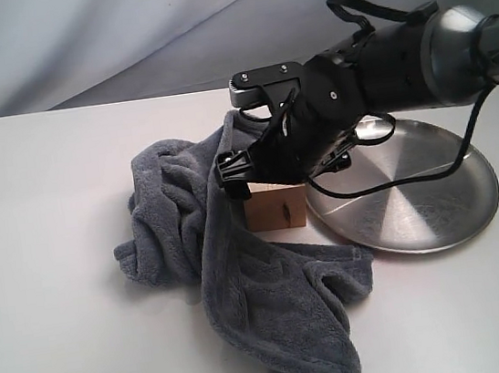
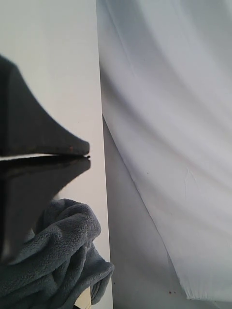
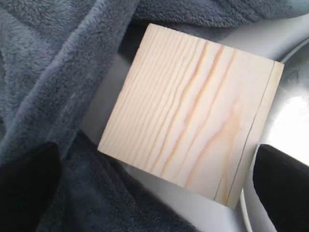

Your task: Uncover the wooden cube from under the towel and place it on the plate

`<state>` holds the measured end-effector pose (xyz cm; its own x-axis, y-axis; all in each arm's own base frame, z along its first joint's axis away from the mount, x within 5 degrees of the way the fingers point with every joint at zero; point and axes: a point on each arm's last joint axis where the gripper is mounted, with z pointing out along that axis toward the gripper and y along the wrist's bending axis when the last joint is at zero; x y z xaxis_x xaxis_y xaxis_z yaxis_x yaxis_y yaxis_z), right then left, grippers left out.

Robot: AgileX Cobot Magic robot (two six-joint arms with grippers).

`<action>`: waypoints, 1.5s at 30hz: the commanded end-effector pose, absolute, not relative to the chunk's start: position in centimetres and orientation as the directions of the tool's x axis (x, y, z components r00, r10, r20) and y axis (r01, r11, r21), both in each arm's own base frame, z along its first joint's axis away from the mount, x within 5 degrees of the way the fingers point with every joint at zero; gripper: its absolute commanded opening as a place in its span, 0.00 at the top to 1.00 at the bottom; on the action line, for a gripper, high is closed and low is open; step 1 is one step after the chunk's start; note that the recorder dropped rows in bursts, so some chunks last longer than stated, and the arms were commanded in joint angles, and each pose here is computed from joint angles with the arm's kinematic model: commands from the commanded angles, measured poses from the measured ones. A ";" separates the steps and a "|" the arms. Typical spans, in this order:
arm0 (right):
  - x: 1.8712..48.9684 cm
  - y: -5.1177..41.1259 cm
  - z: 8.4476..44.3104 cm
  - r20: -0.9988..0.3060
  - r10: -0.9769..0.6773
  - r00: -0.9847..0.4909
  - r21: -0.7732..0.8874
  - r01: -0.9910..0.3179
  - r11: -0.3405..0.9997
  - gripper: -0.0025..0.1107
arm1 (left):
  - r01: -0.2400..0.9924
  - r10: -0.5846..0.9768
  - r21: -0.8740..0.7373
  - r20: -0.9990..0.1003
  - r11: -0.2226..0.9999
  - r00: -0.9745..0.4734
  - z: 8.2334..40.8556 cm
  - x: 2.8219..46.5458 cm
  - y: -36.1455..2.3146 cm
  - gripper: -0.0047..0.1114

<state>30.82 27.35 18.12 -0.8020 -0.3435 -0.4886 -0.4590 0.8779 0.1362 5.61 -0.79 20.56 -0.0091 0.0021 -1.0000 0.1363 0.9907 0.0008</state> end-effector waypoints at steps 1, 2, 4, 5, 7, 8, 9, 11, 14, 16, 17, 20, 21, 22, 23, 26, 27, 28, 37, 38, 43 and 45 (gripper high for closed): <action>31.0 27.1 18.5 -0.499 -0.306 -0.811 0.162 -0.434 0.886 0.05 | 0.134 -0.004 -0.004 -1.000 0.991 0.001 20.5 5.6 -0.8 0.96; 31.0 27.1 18.5 -0.501 -0.302 -0.811 0.166 -0.432 0.886 0.05 | 0.134 -0.004 -0.004 -1.000 0.991 0.001 20.5 5.6 -0.8 0.96; 31.4 27.1 18.4 -0.518 -0.286 -0.806 0.173 -0.426 0.888 0.05 | 0.134 -0.004 -0.004 -1.000 0.991 0.001 20.5 5.6 -0.8 0.96; 31.4 27.0 18.3 -0.515 -0.280 -0.810 0.174 -0.419 0.891 0.05 | 0.134 -0.004 -0.004 -1.000 0.991 0.001 20.5 5.6 -0.8 0.96; 31.7 26.7 18.2 -0.512 -0.281 -0.812 0.163 -0.413 0.896 0.05 | 0.134 -0.004 -0.004 -1.000 0.991 0.001 20.5 5.6 -0.8 0.96; 31.8 26.6 18.1 -0.511 -0.281 -0.812 0.161 -0.412 0.897 0.05 | 0.134 -0.004 -0.004 -1.000 0.991 0.001 20.5 5.6 -0.8 0.96; 31.8 26.7 17.8 -0.510 -0.286 -0.811 0.157 -0.414 0.896 0.05 | 0.134 -0.004 -0.004 -1.000 0.991 0.001 20.5 5.6 -0.8 0.96; 31.9 26.7 17.4 -0.509 -0.286 -0.812 0.156 -0.414 0.897 0.05 | 0.134 -0.004 -0.004 -1.000 0.991 0.001 20.5 5.6 -0.8 0.96; 32.1 26.9 16.6 -0.507 -0.287 -0.813 0.156 -0.414 0.897 0.05 | 0.134 -0.004 -0.004 -1.000 0.991 0.001 20.5 5.6 -0.8 0.96; 32.3 27.1 16.2 -0.516 -0.278 -0.810 0.165 -0.412 0.896 0.05 | 0.134 -0.004 -0.004 -1.000 0.991 0.001 20.5 5.6 -0.8 0.96; 32.4 27.1 16.2 -0.525 -0.274 -0.806 0.167 -0.414 0.895 0.05 | 0.134 -0.004 -0.004 -1.000 0.991 0.001 20.5 5.6 -0.8 0.96; 32.6 27.3 15.7 -0.535 -0.268 -0.801 0.173 -0.414 0.894 0.05 | 0.134 -0.004 -0.004 -1.000 0.991 0.001 20.5 5.6 -0.8 0.96; 32.6 27.3 15.7 -0.533 -0.264 -0.804 0.177 -0.411 0.894 0.06 | 0.134 -0.004 -0.004 -1.000 0.991 0.001 20.5 5.6 -0.8 0.96; 32.5 27.3 15.7 -0.530 -0.265 -0.805 0.176 -0.410 0.895 0.08 | 0.134 -0.004 -0.004 -1.000 0.991 0.001 20.5 5.6 -0.8 0.96; 32.5 27.3 15.7 -0.523 -0.268 -0.809 0.173 -0.409 0.896 0.11 | 0.134 -0.004 -0.004 -1.000 0.991 0.001 20.5 5.6 -0.8 0.96; 32.5 27.2 15.6 -0.519 -0.270 -0.811 0.172 -0.409 0.896 0.22 | 0.134 -0.004 -0.004 -1.000 0.991 0.001 20.5 5.6 -0.8 0.96; 32.4 27.3 15.6 -0.518 -0.264 -0.814 0.177 -0.404 0.898 0.24 | 0.134 -0.004 -0.004 -1.000 0.991 0.001 20.5 5.6 -0.8 0.96; 32.4 27.3 15.6 -0.516 -0.258 -0.817 0.183 -0.399 0.898 0.26 | 0.134 -0.004 -0.004 -1.000 0.991 0.001 20.5 5.6 -0.8 0.96; 32.3 27.2 16.8 -0.531 -0.255 -0.808 0.185 -0.404 0.896 0.38 | 0.134 -0.004 -0.004 -1.000 0.991 0.001 20.5 5.6 -0.8 0.96; 32.3 27.1 16.7 -0.527 -0.259 -0.809 0.182 -0.405 0.896 0.38 | 0.134 -0.004 -0.004 -1.000 0.991 0.001 20.5 5.6 -0.8 0.96; 32.1 27.0 17.2 -0.522 -0.267 -0.810 0.174 -0.408 0.896 0.38 | 0.134 -0.004 -0.004 -1.000 0.991 0.001 20.5 5.6 -0.8 0.96; 32.0 26.9 17.9 -0.533 -0.264 -0.804 0.177 -0.411 0.894 0.38 | 0.134 -0.004 -0.004 -1.000 0.991 0.001 20.5 5.6 -0.8 0.96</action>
<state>31.94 27.16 16.22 -0.8201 -0.2839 -0.4968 -0.4104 0.8969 0.1649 5.61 -0.79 20.56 -0.0091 0.0021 -1.0000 0.1363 0.9907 0.0008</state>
